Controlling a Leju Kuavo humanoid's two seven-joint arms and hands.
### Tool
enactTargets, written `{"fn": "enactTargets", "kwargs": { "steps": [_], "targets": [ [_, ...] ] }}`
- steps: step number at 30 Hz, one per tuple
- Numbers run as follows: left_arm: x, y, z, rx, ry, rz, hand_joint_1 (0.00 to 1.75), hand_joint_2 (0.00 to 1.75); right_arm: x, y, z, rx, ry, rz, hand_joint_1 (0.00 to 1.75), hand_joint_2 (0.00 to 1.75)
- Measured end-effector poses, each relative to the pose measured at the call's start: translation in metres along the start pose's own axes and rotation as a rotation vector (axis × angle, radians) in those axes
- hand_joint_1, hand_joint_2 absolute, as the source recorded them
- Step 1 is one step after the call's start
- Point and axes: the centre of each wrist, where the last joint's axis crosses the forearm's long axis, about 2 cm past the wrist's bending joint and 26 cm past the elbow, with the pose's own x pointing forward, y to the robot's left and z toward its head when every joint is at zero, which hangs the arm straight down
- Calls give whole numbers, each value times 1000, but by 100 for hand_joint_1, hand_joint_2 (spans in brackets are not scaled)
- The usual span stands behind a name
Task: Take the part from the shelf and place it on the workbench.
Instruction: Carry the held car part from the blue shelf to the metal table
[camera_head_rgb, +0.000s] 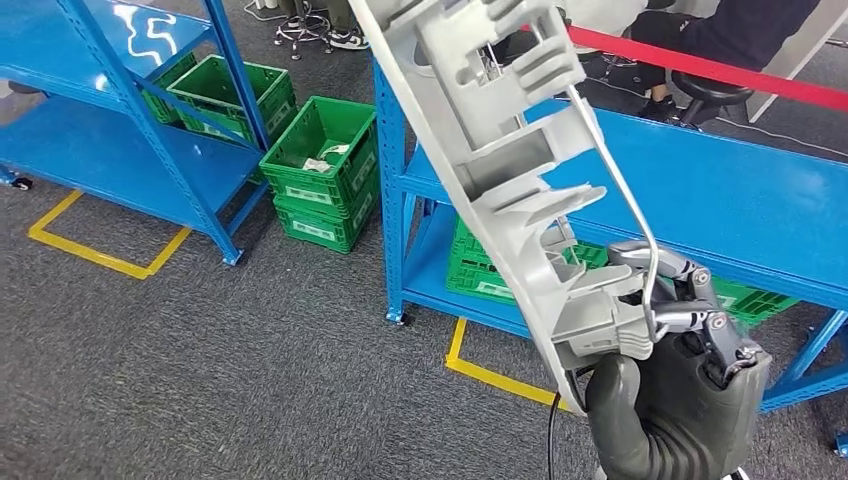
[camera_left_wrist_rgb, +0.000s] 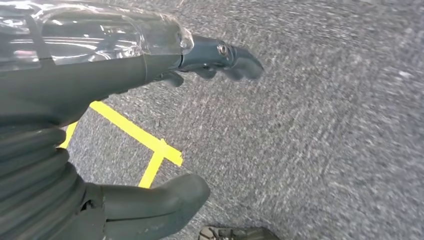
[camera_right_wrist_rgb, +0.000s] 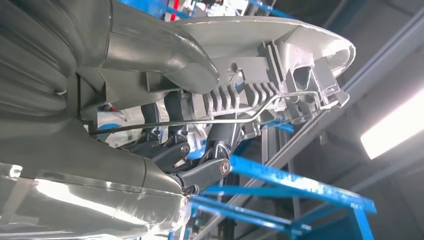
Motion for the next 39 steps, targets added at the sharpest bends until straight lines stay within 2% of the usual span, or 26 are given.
{"fn": "enactTargets", "kwargs": {
  "steps": [33, 39],
  "targets": [
    [0, 0, 0, -2, -1, 2, 0, 175, 2, 6, 2, 14, 3, -25, 175, 175],
    [1, -2, 0, 8, -5, 48, 0, 175, 1, 7, 3, 28, 36, -59, 175, 175]
  ]
}}
